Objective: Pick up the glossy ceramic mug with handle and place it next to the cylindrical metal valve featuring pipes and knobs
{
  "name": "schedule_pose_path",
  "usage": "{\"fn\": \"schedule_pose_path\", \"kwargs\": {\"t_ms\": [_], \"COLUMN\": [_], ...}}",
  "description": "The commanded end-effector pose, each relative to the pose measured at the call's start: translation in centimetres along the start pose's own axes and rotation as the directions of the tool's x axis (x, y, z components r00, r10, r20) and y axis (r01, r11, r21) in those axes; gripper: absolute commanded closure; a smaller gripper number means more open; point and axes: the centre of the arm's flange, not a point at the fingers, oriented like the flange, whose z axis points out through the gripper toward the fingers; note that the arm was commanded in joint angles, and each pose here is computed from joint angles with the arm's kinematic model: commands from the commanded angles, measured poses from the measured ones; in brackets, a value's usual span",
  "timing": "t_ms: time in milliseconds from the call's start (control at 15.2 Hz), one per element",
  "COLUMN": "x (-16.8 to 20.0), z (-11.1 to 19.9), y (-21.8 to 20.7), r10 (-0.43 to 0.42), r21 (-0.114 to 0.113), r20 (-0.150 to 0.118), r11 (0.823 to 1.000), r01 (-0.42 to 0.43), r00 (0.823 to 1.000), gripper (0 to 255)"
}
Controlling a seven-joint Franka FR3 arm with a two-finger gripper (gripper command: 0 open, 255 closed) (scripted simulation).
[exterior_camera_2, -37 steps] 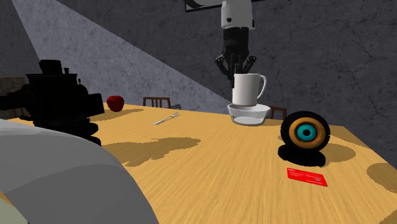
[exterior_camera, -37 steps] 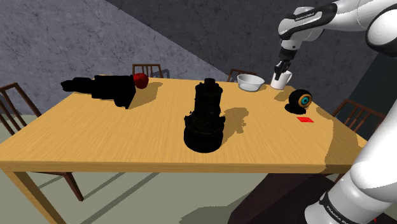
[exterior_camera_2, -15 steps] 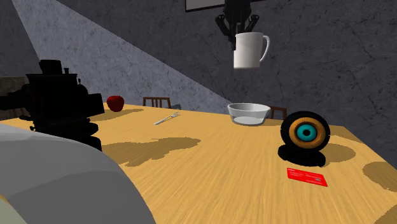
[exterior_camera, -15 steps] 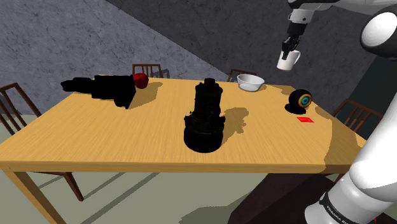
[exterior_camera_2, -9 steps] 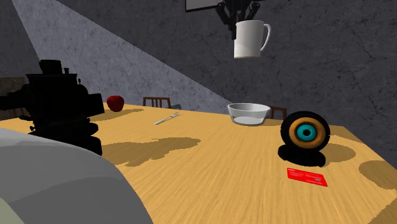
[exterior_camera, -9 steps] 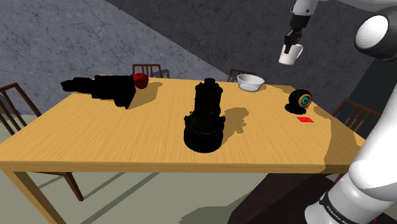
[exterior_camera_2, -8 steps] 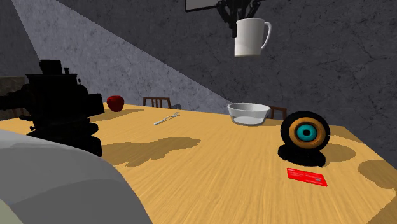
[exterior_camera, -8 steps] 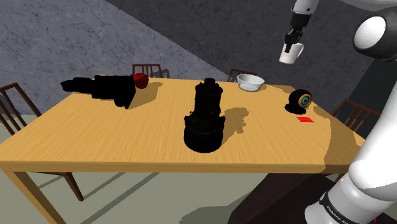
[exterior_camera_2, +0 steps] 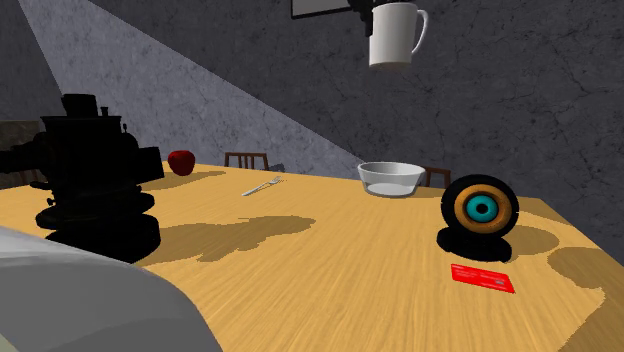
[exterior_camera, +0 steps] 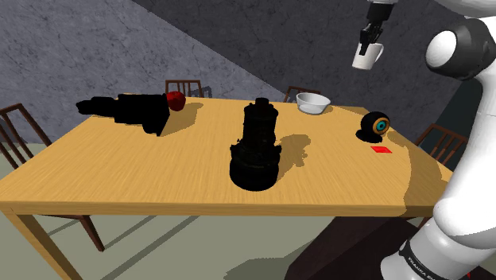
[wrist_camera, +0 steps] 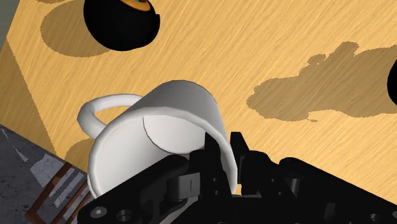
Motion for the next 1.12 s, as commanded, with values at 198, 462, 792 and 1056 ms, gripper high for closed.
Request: {"fn": "schedule_pose_path", "kwargs": {"t_ms": [198,462,792,1056], "x": [0.8,2.4,4.3,5.9], "z": [-1.4,-1.6,-1.9,-2.0], "y": [-2.4,-7.5,-13.8,-18.8], "r10": [0.0,0.0,0.0,0.0], "r21": [0.0,0.0,0.0,0.0], "r20": [0.0,0.0,0.0,0.0], "r11": [1.0,1.0,1.0,1.0], "r01": [0.0,0.0,0.0,0.0], "r00": [1.0,1.0,1.0,1.0], "gripper": [255,255,255,255]}}
